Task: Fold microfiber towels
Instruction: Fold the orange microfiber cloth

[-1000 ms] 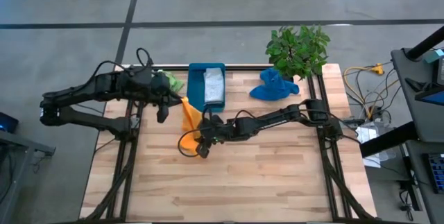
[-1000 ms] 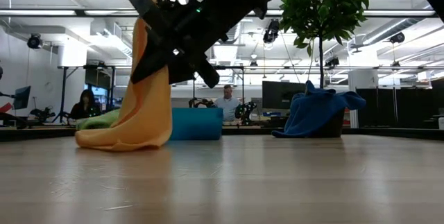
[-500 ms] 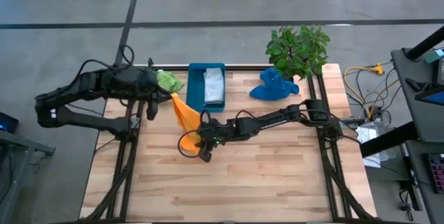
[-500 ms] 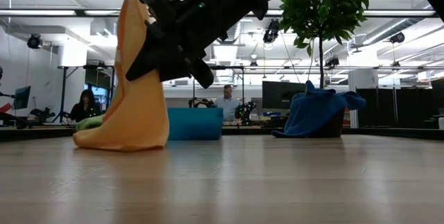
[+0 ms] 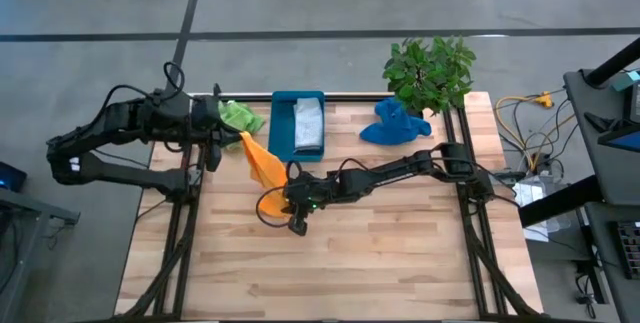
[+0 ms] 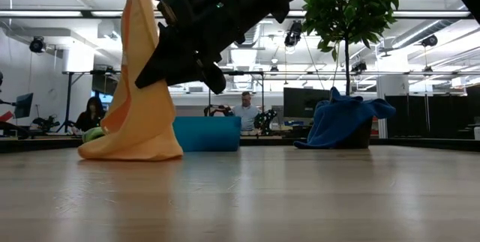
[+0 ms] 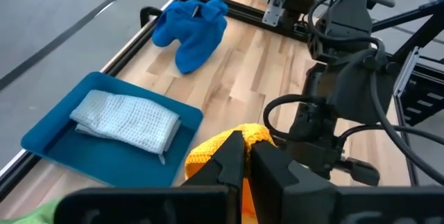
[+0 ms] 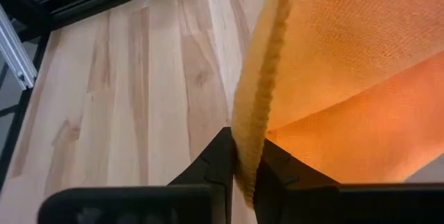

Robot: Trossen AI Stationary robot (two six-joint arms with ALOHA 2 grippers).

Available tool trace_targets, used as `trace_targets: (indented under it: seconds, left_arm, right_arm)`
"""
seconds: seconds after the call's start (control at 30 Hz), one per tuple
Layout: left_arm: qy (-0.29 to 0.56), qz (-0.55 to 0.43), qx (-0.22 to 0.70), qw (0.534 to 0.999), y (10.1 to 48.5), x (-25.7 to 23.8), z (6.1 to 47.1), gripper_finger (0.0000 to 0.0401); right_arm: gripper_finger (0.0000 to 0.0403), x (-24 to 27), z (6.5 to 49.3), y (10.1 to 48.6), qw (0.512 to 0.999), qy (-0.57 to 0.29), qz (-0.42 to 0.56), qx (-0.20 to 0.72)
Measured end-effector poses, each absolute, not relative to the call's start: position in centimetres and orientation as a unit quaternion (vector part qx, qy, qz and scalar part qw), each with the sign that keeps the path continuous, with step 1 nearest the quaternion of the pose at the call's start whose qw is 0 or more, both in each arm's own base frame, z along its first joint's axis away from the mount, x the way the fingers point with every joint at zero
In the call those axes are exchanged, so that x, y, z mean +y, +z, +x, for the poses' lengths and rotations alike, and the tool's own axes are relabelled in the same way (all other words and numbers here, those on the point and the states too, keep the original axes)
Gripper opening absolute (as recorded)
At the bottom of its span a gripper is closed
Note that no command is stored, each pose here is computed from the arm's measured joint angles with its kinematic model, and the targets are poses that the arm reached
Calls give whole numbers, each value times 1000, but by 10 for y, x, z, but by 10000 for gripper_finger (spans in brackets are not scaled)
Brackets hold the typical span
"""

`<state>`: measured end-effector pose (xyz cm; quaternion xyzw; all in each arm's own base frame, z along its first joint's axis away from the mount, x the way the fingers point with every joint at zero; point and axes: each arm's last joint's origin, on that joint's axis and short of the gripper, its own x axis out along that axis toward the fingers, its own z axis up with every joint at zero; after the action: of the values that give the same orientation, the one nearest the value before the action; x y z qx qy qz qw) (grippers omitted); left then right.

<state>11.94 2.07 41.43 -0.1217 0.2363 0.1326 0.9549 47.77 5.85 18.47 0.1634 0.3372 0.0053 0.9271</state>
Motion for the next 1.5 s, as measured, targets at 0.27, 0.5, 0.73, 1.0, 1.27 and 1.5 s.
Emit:
trace_targets:
  seconds: [0.27, 0.5, 0.73, 1.0, 1.27, 1.5]
  left_arm:
    - [133, -121, 222, 958, 426, 19, 109, 0]
    - [135, -119, 187, 966, 444, 18, 99, 0]
    - [141, -117, 163, 970, 457, 17, 93, 0]
    - [150, -116, 164, 968, 458, 18, 95, 0]
    - [150, -116, 167, 968, 457, 19, 97, 0]
    - [145, -143, 162, 966, 457, 18, 95, 0]
  right_arm:
    - [28, 46, 479, 182, 929, 2, 143, 341]
    - [29, 36, 480, 181, 930, 18, 134, 343]
    - [28, 27, 481, 182, 930, 14, 134, 341]
    - [10, 17, 480, 184, 927, 24, 149, 343]
    - [8, 28, 449, 253, 915, 31, 118, 384]
    - [8, 43, 389, 329, 903, 17, 23, 428]
